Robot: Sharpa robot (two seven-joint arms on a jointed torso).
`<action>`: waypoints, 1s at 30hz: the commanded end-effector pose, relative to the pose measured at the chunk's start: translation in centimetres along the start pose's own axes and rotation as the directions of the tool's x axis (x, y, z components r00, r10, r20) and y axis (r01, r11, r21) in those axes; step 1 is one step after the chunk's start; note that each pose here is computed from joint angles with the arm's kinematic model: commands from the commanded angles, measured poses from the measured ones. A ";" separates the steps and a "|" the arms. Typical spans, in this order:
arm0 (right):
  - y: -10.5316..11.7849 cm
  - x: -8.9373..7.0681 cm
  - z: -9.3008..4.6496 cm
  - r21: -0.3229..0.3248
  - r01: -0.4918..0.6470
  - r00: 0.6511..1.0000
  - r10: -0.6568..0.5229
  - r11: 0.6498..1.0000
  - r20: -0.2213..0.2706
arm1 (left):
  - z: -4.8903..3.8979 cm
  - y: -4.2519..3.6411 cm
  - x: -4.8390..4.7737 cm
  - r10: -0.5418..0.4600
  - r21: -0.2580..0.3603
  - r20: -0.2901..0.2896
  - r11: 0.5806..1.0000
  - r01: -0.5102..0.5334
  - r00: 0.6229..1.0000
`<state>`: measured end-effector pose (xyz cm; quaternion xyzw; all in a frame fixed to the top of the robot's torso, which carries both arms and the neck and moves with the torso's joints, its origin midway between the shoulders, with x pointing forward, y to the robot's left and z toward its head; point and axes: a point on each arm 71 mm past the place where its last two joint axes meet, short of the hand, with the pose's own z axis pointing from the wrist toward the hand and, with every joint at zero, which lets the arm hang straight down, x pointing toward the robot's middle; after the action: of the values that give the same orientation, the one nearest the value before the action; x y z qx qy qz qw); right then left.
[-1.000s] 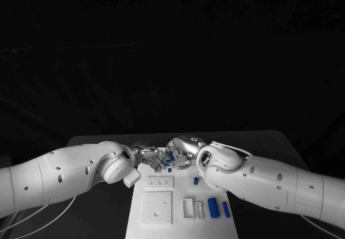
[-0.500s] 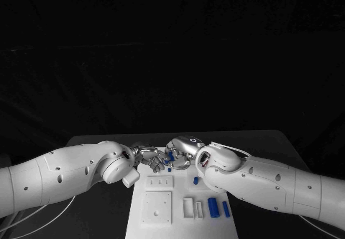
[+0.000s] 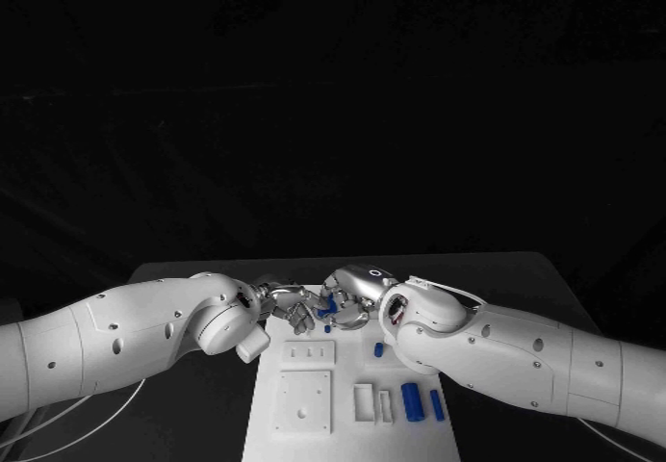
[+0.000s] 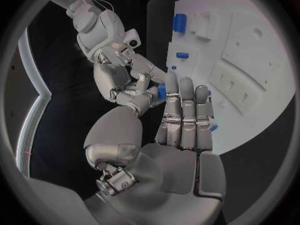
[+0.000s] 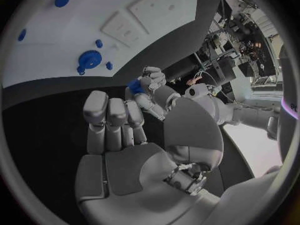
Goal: Assemble the parts on the task board
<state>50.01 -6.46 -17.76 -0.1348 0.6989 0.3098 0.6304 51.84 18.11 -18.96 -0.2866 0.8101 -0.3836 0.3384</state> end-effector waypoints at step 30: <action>-2.9 -0.2 -1.1 0.056 -0.075 0.997 0.073 0.996 0.024 | -0.06 -0.34 -0.45 0.157 0.041 0.093 0.986 -0.161 0.983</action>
<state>50.91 -9.19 -18.38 -0.0988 0.7070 0.2986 0.6334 51.98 18.31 -18.84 -0.2520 0.8143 -0.3652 0.3742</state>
